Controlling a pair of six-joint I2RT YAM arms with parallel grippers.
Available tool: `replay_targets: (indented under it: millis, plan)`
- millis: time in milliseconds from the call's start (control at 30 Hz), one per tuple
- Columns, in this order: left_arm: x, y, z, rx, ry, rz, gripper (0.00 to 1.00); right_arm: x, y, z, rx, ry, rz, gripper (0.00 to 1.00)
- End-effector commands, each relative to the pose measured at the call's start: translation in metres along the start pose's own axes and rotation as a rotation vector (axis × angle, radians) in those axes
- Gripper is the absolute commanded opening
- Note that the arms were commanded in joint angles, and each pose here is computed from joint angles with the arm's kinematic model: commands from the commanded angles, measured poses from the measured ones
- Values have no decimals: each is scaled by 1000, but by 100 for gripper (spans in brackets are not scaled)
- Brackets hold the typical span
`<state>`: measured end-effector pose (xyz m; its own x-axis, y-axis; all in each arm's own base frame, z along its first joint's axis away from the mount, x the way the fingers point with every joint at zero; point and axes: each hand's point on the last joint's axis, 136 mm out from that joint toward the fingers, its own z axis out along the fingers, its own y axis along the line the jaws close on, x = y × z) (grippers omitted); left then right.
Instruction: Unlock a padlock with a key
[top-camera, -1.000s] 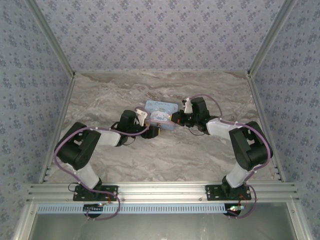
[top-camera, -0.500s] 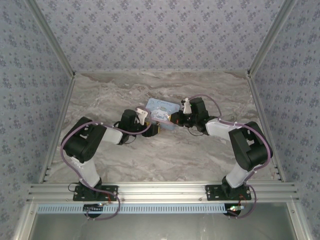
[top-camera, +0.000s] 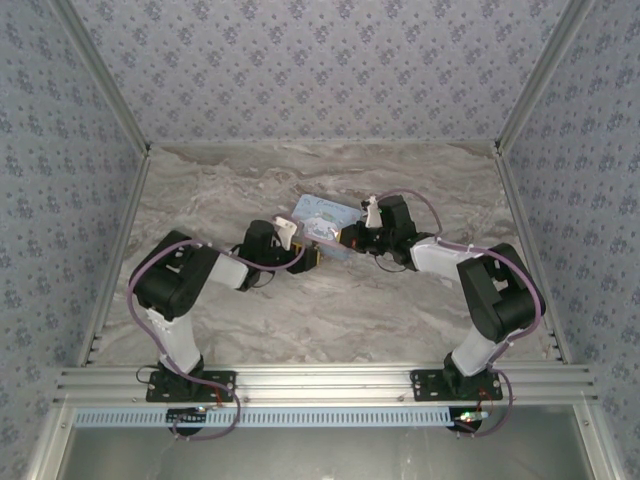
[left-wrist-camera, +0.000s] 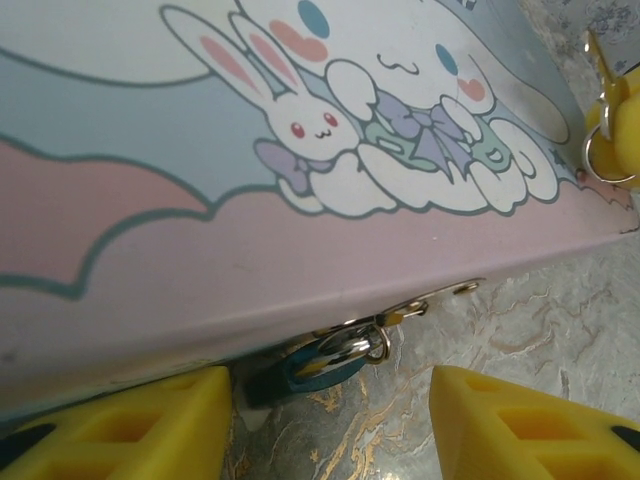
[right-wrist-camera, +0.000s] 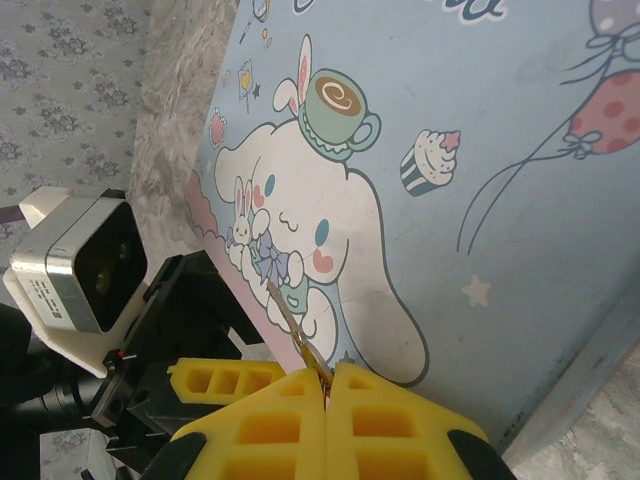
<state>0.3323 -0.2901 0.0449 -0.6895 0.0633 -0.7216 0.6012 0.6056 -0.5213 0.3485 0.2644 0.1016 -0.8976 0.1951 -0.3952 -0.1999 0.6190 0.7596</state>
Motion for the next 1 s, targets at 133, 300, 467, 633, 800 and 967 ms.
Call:
replay_targets:
  millis: [133,300,467,633,800,967]
  plan:
    - [6,-6,9,-13,10,21,49,25,-21,4,88,73,34,0]
    - [9,-3,9,-50,7,20,48,25,-20,5,82,74,30,0]
    - [8,-3,12,-80,13,33,48,24,-20,5,81,73,30,0]
    - [11,-2,17,-135,26,55,47,25,-19,5,80,72,29,0]
    - [11,1,21,-195,36,71,44,25,-19,5,82,71,29,0]
    - [12,4,24,-218,41,69,41,25,-18,5,83,71,27,0]
